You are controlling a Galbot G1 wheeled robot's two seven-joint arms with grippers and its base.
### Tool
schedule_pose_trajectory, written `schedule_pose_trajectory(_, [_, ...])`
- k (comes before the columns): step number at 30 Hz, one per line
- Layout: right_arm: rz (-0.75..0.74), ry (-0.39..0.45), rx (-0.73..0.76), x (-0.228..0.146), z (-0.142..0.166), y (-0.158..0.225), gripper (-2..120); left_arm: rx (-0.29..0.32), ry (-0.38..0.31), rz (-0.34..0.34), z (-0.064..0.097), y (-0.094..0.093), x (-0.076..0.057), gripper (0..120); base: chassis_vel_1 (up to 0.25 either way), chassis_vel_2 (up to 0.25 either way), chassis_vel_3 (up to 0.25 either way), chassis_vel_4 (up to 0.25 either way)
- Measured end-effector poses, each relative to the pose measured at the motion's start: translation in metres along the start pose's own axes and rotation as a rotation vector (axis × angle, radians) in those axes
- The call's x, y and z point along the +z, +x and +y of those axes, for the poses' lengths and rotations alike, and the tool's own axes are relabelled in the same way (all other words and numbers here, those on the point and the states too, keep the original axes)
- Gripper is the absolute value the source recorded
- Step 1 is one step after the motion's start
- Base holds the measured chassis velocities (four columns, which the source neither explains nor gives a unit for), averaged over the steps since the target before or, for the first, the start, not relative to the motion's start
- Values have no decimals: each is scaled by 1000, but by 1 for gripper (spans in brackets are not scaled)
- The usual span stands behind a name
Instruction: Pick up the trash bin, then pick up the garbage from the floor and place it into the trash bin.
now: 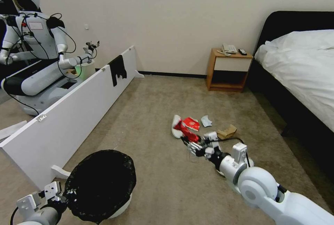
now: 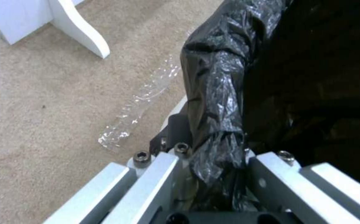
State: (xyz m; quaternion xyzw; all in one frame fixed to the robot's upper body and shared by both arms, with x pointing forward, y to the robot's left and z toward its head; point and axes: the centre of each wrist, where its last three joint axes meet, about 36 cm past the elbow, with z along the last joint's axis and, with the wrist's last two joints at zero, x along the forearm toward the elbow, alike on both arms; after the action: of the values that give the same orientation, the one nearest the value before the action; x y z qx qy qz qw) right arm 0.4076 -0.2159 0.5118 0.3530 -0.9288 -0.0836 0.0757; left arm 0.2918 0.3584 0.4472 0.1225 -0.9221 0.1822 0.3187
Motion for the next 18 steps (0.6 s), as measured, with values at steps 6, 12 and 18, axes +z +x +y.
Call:
schedule_pose_trajectory(6, [-3, 16, -88, -18, 19, -2, 49, 6, -10, 1, -3, 0, 0, 1, 0, 0, 0, 0])
schedule_pose_trajectory(12, [108, 4, -280, -41, 77, -34, 49, 19, -28, -4, -8, 0, -1, 1, 0, 0, 0, 0])
schedule_pose_trajectory(18, [178, 31, -351, -53, 105, -54, 49, 23, -32, -12, -9, 1, -3, 1, 0, 0, 0, 0])
